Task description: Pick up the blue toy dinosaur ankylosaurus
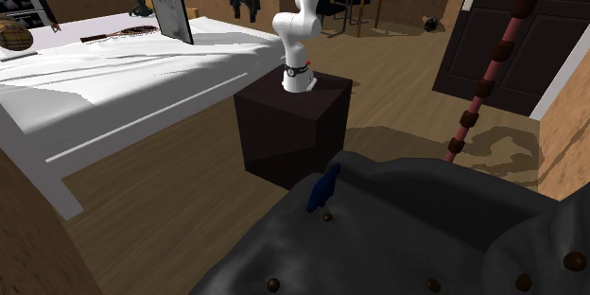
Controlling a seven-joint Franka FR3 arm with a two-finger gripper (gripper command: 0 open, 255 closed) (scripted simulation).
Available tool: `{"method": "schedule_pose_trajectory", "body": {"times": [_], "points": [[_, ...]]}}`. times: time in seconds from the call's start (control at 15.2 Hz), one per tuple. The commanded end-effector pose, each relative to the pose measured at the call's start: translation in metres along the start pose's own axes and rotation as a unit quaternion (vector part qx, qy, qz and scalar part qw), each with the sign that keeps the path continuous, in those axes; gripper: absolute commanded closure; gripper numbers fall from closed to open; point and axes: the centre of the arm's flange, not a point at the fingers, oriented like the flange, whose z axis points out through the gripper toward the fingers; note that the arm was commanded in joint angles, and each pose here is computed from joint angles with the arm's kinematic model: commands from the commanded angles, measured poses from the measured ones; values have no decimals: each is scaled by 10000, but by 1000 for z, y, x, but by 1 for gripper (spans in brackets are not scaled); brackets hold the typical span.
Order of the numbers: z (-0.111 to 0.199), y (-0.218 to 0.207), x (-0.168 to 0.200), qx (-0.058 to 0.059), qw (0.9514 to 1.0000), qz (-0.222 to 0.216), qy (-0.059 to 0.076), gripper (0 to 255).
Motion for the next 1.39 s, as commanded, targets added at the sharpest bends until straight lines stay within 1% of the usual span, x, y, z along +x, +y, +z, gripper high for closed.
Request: {"method": "schedule_pose_trajectory", "body": {"times": [0.0, 1.32], "points": [[0, 0, 0, 0, 10000, 0, 0, 0], [171, -193, 56, 76, 9993, -225, -292, 0]]}}
